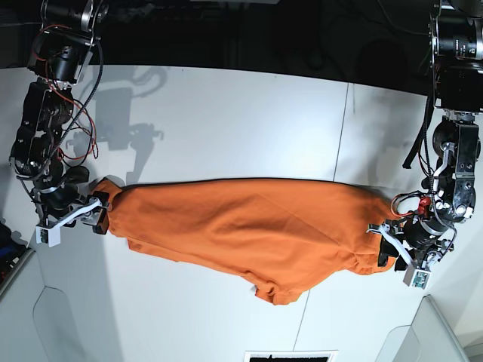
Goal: Layout the t-shirt on the table in an organized manner, then fold the t-shirt properly
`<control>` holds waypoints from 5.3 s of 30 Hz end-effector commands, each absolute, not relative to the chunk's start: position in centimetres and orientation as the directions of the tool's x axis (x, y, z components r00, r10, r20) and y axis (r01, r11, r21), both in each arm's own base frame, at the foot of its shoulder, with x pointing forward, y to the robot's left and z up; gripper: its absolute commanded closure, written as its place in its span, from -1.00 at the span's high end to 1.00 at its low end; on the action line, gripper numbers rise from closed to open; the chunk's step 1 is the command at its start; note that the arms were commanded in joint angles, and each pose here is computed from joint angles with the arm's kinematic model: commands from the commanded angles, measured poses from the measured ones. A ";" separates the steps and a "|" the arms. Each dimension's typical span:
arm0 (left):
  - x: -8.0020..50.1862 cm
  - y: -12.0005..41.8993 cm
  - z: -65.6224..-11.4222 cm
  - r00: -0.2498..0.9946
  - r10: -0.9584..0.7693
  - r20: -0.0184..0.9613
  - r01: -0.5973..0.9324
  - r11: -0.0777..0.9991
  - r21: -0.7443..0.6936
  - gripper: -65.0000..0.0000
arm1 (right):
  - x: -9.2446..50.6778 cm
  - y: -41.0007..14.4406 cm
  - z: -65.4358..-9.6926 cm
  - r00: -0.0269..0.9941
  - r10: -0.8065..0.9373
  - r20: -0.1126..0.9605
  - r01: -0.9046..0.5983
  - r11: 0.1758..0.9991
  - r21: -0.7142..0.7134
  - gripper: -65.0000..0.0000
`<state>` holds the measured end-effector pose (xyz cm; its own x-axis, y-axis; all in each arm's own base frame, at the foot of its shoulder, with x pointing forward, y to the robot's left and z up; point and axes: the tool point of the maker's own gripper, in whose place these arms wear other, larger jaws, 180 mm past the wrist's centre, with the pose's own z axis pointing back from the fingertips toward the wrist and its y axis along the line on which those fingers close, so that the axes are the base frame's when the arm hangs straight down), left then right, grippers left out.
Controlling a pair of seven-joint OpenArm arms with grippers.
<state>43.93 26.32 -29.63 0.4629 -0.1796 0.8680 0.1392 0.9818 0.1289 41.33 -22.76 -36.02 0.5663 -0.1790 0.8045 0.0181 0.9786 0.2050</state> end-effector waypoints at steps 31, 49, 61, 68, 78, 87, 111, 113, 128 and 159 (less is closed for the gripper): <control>43.9 30.9 -16.6 0.299 -0.359 0.884 0.129 0.933 0.335 -1.00 | 41.7 -24.8 -26.1 0.385 -0.156 0.910 -0.086 0.975 0.203 -1.00; 45.2 27.0 -27.3 0.407 -0.247 0.879 0.228 0.960 0.164 -0.14 | 45.1 -26.1 -28.5 0.414 -0.215 0.884 -0.038 0.967 0.253 -0.39; 42.4 26.1 -26.2 0.478 -0.249 0.842 0.293 0.949 0.114 -0.04 | 40.7 -22.9 -29.8 0.534 -0.160 0.830 -0.142 0.951 0.275 0.03; 38.5 26.2 -28.3 0.509 -0.223 0.831 0.304 0.950 0.068 -0.04 | 33.3 -22.1 -35.0 0.640 -0.129 0.757 -0.127 0.954 0.270 0.03; 35.6 25.5 -32.3 0.570 -0.214 0.793 0.302 0.953 0.040 -0.04 | 28.9 -17.1 -39.2 0.669 -0.289 0.684 -0.071 0.892 0.447 0.03; 36.0 25.2 -31.9 0.540 -0.200 0.817 0.302 0.953 0.034 -0.04 | 30.9 -14.0 -39.9 0.640 -0.354 0.682 -0.050 0.866 0.497 -0.07; 40.3 24.8 -38.0 0.565 -0.011 0.825 0.121 0.990 -0.069 -0.01 | 32.2 -13.5 -40.8 0.665 -0.358 0.655 -0.049 0.854 0.517 -0.56; 40.3 24.7 -38.4 0.573 -0.017 0.819 0.120 0.991 -0.064 -0.01 | 32.1 -13.5 -40.9 0.669 -0.354 0.654 -0.049 0.857 0.513 -0.56; 41.6 22.6 -37.3 0.492 -0.044 0.869 0.162 0.986 -0.042 -1.00 | 32.2 -13.4 -40.8 0.667 -0.349 0.658 -0.057 0.857 0.512 -0.99; 47.3 24.5 -30.7 0.401 -0.134 0.906 0.202 0.978 0.054 -1.00 | 33.2 -18.1 -30.3 0.479 -0.075 0.875 -0.271 0.935 0.228 -1.00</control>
<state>46.08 23.30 -33.23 0.4608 -0.1343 0.8773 0.2258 0.9737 0.0305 32.35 -17.83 -31.96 0.5303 -0.0729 0.8447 -0.2567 0.9357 0.2419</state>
